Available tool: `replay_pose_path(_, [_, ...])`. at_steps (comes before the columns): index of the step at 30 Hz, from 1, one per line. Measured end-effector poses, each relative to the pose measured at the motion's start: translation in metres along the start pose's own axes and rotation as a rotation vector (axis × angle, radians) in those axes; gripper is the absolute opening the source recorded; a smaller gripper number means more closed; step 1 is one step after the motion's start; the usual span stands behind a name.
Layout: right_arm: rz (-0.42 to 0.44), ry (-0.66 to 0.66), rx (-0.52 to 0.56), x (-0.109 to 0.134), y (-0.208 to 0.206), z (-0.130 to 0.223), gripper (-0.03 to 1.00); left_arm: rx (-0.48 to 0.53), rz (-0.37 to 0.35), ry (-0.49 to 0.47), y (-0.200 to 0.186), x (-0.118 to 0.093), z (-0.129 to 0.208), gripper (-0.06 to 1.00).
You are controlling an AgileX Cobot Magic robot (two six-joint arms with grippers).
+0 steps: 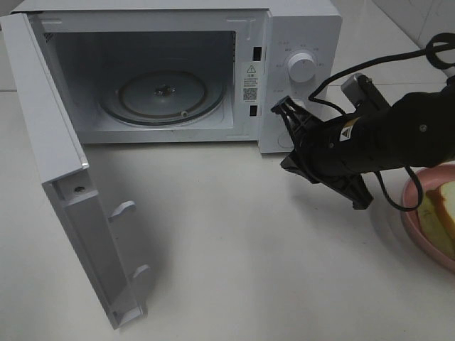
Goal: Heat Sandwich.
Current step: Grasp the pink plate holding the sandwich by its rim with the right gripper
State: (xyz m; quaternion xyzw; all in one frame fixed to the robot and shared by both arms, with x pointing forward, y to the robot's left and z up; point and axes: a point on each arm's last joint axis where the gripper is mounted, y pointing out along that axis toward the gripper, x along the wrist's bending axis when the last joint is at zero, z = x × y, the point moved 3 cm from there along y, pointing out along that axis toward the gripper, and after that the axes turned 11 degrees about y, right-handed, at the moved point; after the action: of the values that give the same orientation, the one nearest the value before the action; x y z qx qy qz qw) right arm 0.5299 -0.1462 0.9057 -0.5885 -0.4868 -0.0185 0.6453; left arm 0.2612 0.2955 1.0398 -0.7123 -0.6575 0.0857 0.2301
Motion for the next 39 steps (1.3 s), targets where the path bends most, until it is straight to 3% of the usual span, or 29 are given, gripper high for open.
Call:
replay_pose_path(2, [0.044,-0.140,0.024,-0.003,-0.007,0.002,0.02,0.000,0.000,0.000,0.000,0.000,0.000,0.99])
replay_pose_path(8, [0.121,-0.364,0.078,-0.011,-0.018,0.005,0.04,0.000,0.000,0.000,0.000,0.000,0.000,0.99])
replay_pose_path(11, [0.219,-0.668,0.187,-0.023,-0.034,0.009,0.07,0.000,0.000,0.000,0.000,0.000,0.000,0.99])
replay_pose_path(16, [0.271,-0.854,0.278,-0.030,-0.051,0.012,0.16,0.000,0.000,0.000,0.000,0.000,0.000,0.99])
replay_pose_path(18, [0.283,-0.869,0.293,-0.032,-0.053,0.013,0.20,0.000,0.000,0.000,0.000,0.000,0.000,0.99])
replay_pose_path(20, [0.299,-0.896,0.309,-0.033,-0.058,0.013,0.27,0.000,0.000,0.000,0.000,0.000,0.000,0.99])
replay_pose_path(21, [0.312,-0.912,0.316,-0.034,-0.061,0.012,0.36,0.000,0.000,0.000,0.000,0.000,0.000,0.99])
replay_pose_path(23, [0.316,-0.918,0.317,-0.035,-0.063,0.012,0.40,0.000,0.000,0.000,0.000,0.000,0.000,0.99])
replay_pose_path(26, [0.332,-0.945,0.318,-0.036,-0.069,0.010,0.63,0.000,0.000,0.000,0.000,0.000,0.000,0.99])
replay_pose_path(27, [0.332,-0.945,0.318,-0.036,-0.069,0.010,0.63,0.000,0.000,0.000,0.000,0.000,0.000,0.99])
replay_pose_path(30, [0.335,-0.977,0.307,-0.035,-0.072,0.008,0.82,0.000,0.000,0.000,0.000,0.000,0.000,0.99])
replay_pose_path(34, [0.372,-0.978,0.324,-0.037,-0.075,0.003,0.89,0.000,0.000,0.000,0.000,0.000,0.000,0.99])
replay_pose_path(39, [0.429,-0.925,0.325,-0.037,-0.081,-0.015,0.89,0.000,0.000,0.000,0.000,0.000,0.000,0.99])
